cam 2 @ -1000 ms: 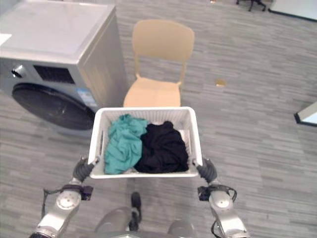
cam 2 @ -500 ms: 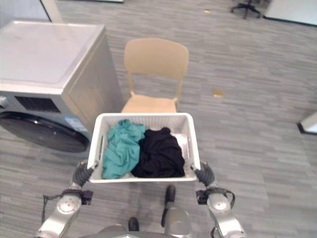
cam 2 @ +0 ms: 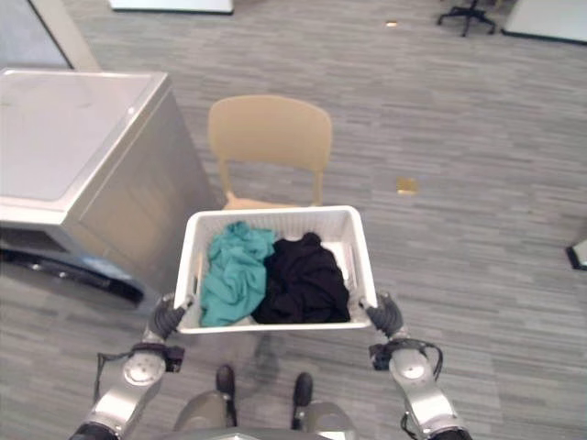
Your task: Grab the laundry basket,head to the washer,open it,put in the laundry and shut it.
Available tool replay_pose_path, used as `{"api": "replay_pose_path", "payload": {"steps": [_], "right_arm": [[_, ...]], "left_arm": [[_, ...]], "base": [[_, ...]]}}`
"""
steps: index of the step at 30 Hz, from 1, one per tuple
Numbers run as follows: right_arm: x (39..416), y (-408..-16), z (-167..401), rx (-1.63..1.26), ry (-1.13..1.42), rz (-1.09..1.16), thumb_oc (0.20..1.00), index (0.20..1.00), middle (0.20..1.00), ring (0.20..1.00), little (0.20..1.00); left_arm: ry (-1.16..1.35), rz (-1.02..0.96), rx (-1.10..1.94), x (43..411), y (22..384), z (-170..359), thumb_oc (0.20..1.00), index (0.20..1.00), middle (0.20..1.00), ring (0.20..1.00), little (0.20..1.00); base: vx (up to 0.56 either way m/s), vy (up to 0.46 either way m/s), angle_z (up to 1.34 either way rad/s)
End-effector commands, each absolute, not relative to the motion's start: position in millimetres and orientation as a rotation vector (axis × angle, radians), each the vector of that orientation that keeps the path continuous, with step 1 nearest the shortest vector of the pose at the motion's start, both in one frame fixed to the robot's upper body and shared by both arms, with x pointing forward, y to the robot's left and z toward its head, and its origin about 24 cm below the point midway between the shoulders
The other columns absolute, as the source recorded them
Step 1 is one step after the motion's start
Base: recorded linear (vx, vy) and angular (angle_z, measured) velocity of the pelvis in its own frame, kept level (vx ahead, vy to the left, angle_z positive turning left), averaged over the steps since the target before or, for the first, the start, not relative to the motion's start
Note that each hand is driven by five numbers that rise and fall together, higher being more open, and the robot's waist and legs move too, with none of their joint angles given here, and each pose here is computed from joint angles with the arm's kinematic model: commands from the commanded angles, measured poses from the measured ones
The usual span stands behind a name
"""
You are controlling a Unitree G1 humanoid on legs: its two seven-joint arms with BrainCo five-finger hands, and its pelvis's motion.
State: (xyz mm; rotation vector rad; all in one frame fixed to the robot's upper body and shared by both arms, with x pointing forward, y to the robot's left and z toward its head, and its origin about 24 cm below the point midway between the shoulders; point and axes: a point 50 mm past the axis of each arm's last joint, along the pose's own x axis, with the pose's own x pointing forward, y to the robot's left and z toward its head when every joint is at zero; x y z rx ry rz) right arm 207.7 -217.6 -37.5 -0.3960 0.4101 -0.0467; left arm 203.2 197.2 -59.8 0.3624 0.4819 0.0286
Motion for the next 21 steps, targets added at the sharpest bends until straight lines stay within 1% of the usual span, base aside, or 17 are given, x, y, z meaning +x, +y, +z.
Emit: {"api": "replay_pose_path", "payload": {"steps": [1, 5, 8, 9, 11, 12, 13, 15, 17, 18, 19, 20, 21], "right_arm": [[233, -203, -2, -0.287, 0.189, -0.012, 0.200, 0.200, 0.200, 0.200, 0.200], [242, -195, -5, -0.303, 0.192, -0.013, 0.200, 0.200, 0.200, 0.200, 0.200], [256, -184, -2, -0.311, 0.172, -0.009, 0.200, 0.200, 0.200, 0.200, 0.200], [256, -184, -2, -0.311, 0.172, -0.009, 0.200, 0.200, 0.200, 0.200, 0.200], [277, -170, 9, -0.297, 0.127, -0.012, 0.200, 0.200, 0.200, 0.200, 0.200], [296, -154, 20, -0.292, 0.085, 0.001, 0.200, 0.200, 0.200, 0.200, 0.200], [296, -154, 20, -0.292, 0.084, 0.001, 0.200, 0.200, 0.200, 0.200, 0.200], [310, -135, 28, -0.295, 0.057, 0.028, 0.200, 0.200, 0.200, 0.200, 0.200], [314, -132, 32, -0.298, 0.042, 0.031, 0.200, 0.200, 0.200, 0.200, 0.200], [322, -124, 41, -0.298, 0.014, 0.032, 0.200, 0.200, 0.200, 0.200, 0.200], [323, -124, 41, -0.298, 0.013, 0.032, 0.200, 0.200, 0.200, 0.200, 0.200], [328, -120, 48, -0.292, -0.012, 0.022, 0.404, 0.404, 0.404, 0.404, 0.404], [329, -120, 49, -0.292, -0.012, 0.022, 0.511, 0.511, 0.511, 0.511, 0.511]], "left_arm": [[0.286, 0.091, 0.352, 230, 203, -28, 0.200, 0.200, 0.200, 0.200, 0.200], [0.266, 0.092, 0.378, 241, 200, -24, 0.200, 0.200, 0.200, 0.200, 0.200], [0.221, 0.093, 0.392, 261, 193, -14, 0.200, 0.200, 0.200, 0.200, 0.200], [0.221, 0.093, 0.392, 261, 193, -14, 0.200, 0.200, 0.200, 0.200, 0.200], [0.168, 0.109, 0.387, 287, 182, -1, 0.200, 0.200, 0.200, 0.200, 0.200], [0.120, 0.132, 0.409, 308, 177, 14, 0.200, 0.200, 0.200, 0.200, 0.200], [0.120, 0.133, 0.409, 309, 176, 14, 0.200, 0.200, 0.200, 0.200, 0.200], [0.100, 0.149, 0.434, 323, 172, 23, 0.200, 0.200, 0.200, 0.200, 0.200], [0.091, 0.155, 0.439, 328, 171, 26, 0.200, 0.200, 0.200, 0.200, 0.200], [0.073, 0.176, 0.458, 337, 169, 34, 0.200, 0.200, 0.200, 0.200, 0.200], [0.072, 0.176, 0.458, 338, 169, 34, 0.253, 0.253, 0.253, 0.253, 0.253], [0.054, 0.200, 0.478, 344, 171, 42, 1.000, 1.000, 1.000, 1.000, 1.000], [0.054, 0.200, 0.478, 344, 171, 42, 1.000, 1.000, 1.000, 1.000, 1.000]], "base": [[0.07, 0.097, -0.03], [0.04, 0.143, -0.02], [-0.13, 0.102, -0.10], [-0.25, 0.101, -0.08], [-0.34, 0.139, -0.14], [-0.26, 0.118, -0.13], [-0.19, 0.115, -0.10], [0.00, 0.081, -0.17], [-0.02, 0.046, -0.13], [-0.05, 0.026, -0.10], [-0.06, 0.032, -0.06], [0.00, 0.000, 0.00], [0.00, 0.000, 0.00]]}}
